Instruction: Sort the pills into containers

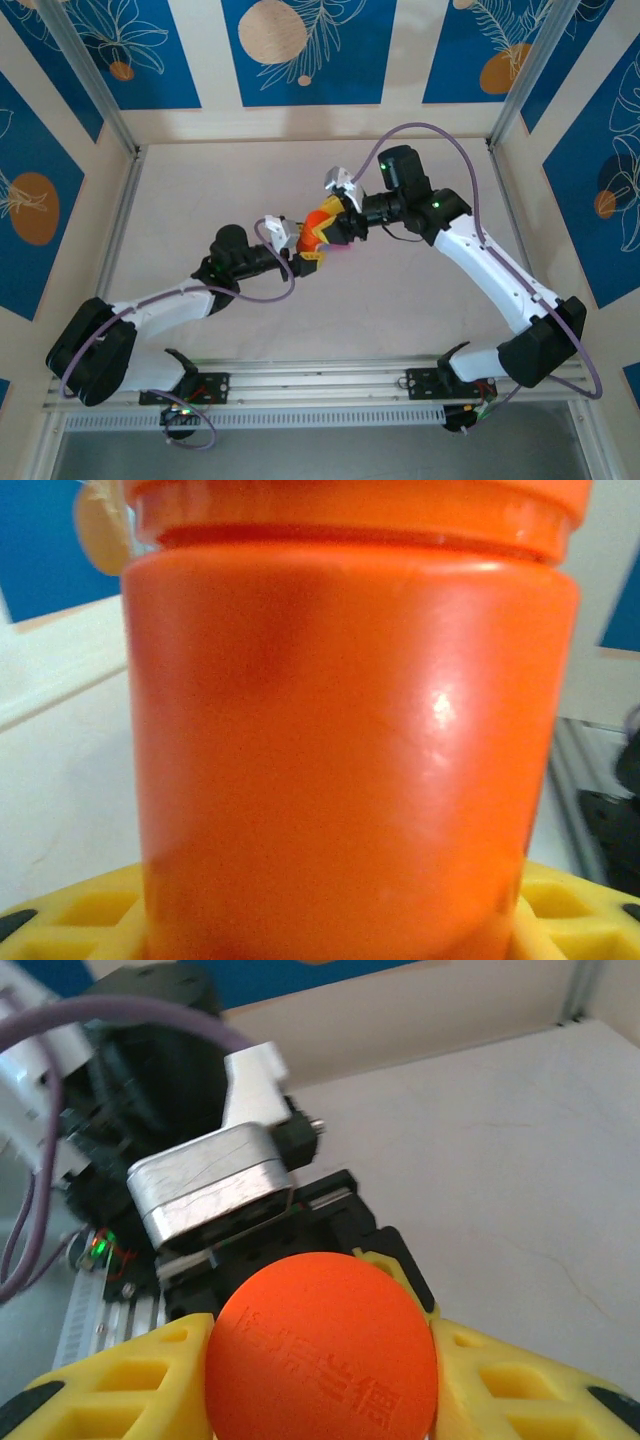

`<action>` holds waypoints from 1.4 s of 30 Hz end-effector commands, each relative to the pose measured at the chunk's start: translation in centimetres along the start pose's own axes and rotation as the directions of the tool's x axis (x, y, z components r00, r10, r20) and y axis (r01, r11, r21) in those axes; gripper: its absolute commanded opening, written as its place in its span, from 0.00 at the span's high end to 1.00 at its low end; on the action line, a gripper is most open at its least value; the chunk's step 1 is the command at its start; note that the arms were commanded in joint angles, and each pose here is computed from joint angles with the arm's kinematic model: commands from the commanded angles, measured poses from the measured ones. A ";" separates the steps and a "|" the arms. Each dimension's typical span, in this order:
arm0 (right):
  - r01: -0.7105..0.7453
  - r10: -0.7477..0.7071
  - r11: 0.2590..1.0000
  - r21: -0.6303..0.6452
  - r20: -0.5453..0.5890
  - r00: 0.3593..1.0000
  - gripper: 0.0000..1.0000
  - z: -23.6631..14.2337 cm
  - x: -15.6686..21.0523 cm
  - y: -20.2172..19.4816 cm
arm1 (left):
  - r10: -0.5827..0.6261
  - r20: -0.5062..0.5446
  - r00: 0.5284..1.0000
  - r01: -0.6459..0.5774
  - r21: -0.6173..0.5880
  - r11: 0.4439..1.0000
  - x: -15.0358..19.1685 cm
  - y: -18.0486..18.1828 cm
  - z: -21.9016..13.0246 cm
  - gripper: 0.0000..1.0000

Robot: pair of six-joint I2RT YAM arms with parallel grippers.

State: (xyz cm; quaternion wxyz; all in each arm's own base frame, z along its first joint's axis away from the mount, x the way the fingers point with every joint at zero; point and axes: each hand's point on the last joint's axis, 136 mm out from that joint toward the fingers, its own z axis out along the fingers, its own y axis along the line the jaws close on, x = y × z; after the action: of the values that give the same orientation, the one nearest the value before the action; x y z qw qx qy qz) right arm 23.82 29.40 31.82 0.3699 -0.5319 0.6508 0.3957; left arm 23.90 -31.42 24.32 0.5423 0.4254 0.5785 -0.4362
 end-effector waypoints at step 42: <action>-0.521 0.422 0.645 0.559 0.308 0.853 0.28 -2.8 -4.3 -5.6 | 0.101 0.012 0.995 -0.096 -0.219 0.971 -2.7 3.9 -0.4 1.00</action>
State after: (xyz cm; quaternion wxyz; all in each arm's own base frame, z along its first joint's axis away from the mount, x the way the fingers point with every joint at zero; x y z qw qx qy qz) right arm 28.30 29.09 36.65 0.4559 -0.2460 0.7990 0.3053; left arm 26.73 -30.88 25.27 0.5828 0.4016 0.5991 -0.3744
